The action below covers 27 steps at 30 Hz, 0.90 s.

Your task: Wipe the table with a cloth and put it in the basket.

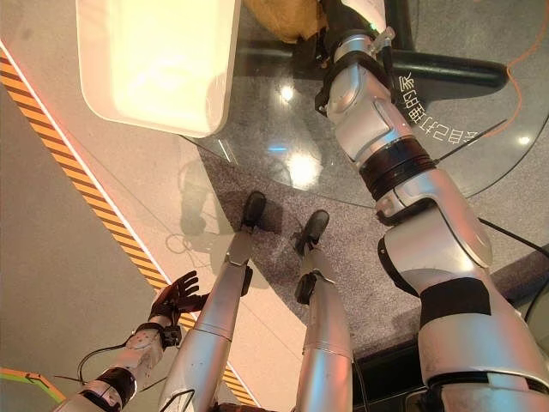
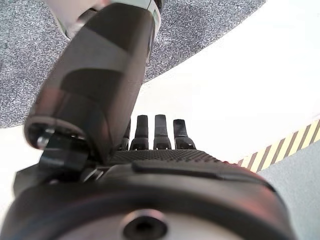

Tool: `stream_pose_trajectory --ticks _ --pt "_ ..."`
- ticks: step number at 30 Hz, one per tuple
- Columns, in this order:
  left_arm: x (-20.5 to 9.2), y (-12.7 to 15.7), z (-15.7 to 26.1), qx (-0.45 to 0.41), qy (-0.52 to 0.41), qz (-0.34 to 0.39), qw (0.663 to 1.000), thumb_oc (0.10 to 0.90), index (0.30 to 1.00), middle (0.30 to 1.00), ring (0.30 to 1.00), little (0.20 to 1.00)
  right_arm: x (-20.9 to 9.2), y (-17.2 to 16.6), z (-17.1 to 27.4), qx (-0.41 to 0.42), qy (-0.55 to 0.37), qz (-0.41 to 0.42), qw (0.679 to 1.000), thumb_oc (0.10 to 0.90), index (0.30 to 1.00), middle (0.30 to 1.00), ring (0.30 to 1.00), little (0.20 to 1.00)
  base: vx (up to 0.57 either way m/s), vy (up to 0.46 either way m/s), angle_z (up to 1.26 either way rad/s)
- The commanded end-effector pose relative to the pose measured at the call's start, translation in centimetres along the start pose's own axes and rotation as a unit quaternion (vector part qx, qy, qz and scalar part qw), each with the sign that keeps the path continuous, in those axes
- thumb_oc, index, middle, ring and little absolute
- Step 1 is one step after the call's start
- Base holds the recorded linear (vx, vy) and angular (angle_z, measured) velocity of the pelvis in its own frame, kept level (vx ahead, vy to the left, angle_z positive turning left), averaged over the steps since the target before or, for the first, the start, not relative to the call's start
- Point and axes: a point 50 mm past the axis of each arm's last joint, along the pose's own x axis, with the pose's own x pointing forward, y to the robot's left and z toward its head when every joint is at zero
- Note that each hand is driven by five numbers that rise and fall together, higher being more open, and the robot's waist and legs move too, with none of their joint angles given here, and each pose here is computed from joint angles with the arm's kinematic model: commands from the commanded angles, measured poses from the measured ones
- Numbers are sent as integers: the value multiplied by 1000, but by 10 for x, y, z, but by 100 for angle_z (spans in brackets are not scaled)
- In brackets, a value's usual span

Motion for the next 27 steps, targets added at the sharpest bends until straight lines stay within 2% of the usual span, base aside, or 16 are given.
stream_pose_trajectory --ticks 1,7,18,27 --pt "-26 30 -46 10 65 42 997 800 900 900 900 900 -20 44 -60 -77 71 83 991 100 300 300 300 200 -32 -85 0" --pt "-26 34 -44 16 64 48 997 800 900 900 900 900 -20 38 -65 -101 62 119 986 100 300 300 300 200 -22 -54 0" --pt "-25 37 -42 10 63 59 996 800 900 900 900 900 -47 71 -62 -156 10 257 954 100 300 300 300 200 -19 -43 -4" --pt "-24 44 -39 12 64 69 996 800 900 900 900 900 -67 84 -67 -177 -12 314 933 100 300 300 300 200 -14 -56 -5"
